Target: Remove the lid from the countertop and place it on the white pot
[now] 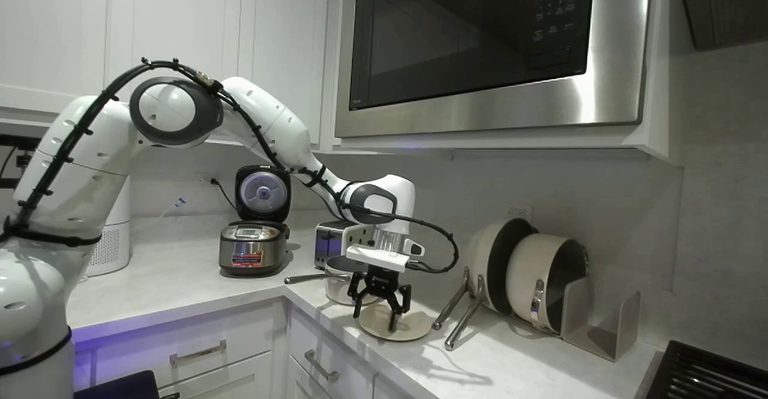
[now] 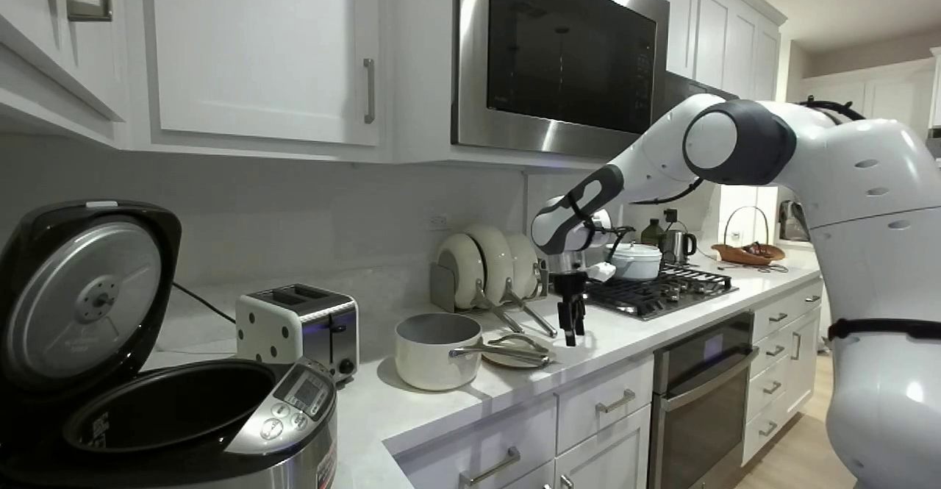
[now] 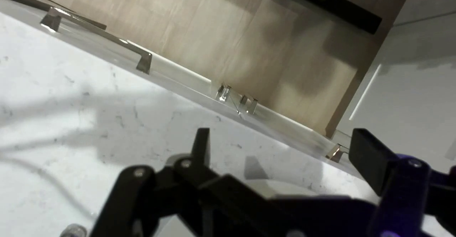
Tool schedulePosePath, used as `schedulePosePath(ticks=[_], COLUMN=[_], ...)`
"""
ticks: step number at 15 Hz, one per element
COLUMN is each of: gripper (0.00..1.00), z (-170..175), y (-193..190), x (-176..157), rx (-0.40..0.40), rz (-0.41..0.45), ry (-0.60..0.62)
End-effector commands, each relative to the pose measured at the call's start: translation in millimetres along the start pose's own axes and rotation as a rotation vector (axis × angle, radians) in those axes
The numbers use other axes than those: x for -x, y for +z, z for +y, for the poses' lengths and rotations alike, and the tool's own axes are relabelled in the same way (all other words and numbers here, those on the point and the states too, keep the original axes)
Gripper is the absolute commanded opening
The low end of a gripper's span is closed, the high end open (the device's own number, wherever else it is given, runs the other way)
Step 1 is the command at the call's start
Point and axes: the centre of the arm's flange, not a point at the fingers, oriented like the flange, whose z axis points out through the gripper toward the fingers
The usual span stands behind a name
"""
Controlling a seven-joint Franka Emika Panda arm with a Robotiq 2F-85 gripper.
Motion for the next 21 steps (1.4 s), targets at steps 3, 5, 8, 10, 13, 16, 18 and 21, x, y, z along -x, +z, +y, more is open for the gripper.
schedulePosePath(ticks=[3,5,8,10,13,16,18,21], gripper=[1.00,1.00,1.00,1.00,1.00,1.00,1.00,1.00], z=[-12.1,-12.9,-12.1,-12.1,-12.5,-13.4,-12.5,-9.4], y=[6.8,7.5,9.1,9.3,2.0,-4.6,-9.0,-13.6], x=[-5.8,-8.7,-11.1,-12.1,-14.7,-19.0,-23.0,-27.0], rx=[-0.014,-0.005,0.015,0.029,0.037,0.038,0.035,0.041], rz=[0.128,0.161,0.190,0.200,0.217,0.220,0.224,0.229], ry=[0.009,0.014,0.018,0.012,0.004,0.000,0.001,-0.004])
